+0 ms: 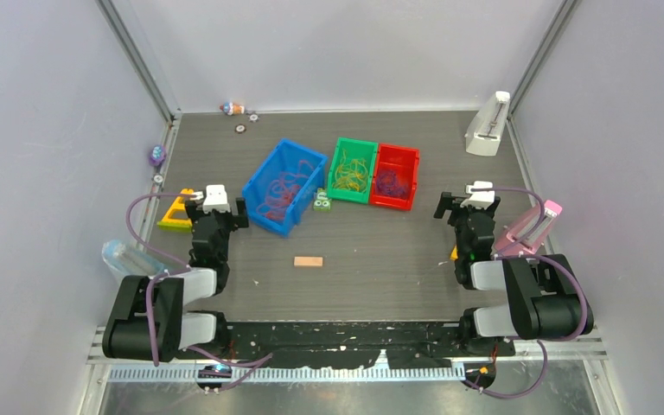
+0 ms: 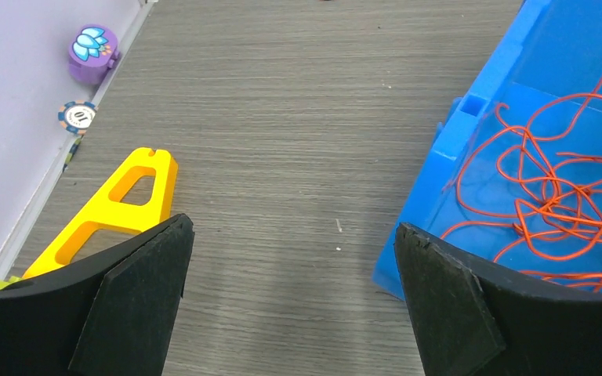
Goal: Untangle the cables
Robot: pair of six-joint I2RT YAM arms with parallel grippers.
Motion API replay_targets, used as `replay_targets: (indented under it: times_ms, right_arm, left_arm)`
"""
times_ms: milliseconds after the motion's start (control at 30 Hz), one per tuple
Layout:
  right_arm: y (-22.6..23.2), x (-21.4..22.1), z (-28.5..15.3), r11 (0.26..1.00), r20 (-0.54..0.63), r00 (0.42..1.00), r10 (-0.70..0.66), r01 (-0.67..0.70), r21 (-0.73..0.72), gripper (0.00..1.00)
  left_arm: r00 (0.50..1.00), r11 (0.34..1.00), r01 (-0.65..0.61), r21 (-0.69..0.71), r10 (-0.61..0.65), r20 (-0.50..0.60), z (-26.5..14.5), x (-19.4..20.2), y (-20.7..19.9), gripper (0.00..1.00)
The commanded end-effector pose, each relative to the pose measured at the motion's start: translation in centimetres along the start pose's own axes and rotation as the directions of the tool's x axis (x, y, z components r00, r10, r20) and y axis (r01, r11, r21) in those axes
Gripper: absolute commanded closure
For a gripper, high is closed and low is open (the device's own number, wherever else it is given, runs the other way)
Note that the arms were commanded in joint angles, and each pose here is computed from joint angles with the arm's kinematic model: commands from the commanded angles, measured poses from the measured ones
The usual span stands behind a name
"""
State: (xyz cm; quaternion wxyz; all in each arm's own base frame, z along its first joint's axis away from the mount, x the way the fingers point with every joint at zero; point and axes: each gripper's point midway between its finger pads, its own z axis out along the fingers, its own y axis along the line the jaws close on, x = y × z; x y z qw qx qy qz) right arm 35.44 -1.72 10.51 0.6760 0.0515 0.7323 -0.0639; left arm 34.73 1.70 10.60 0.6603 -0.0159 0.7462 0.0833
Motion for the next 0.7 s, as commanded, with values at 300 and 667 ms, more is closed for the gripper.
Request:
replay_targets:
  times_ms: [300, 667]
  right_arm:
    - [0.08, -1.93, 0.81, 1.000, 0.056, 0.998, -0.007, 0.007, 0.000, 0.05]
    - [0.19, -1.92, 0.81, 1.000, 0.056, 0.998, -0.008, 0.008, -0.005, 0.05]
  left_arm:
    - [0.997, 1.000, 0.004, 0.018, -0.006, 0.071, 0.68, -2.38, -0.18, 0.00]
    - [0.998, 1.000, 0.004, 0.018, -0.005, 0.069, 0.67, -2.36, -0.17, 0.00]
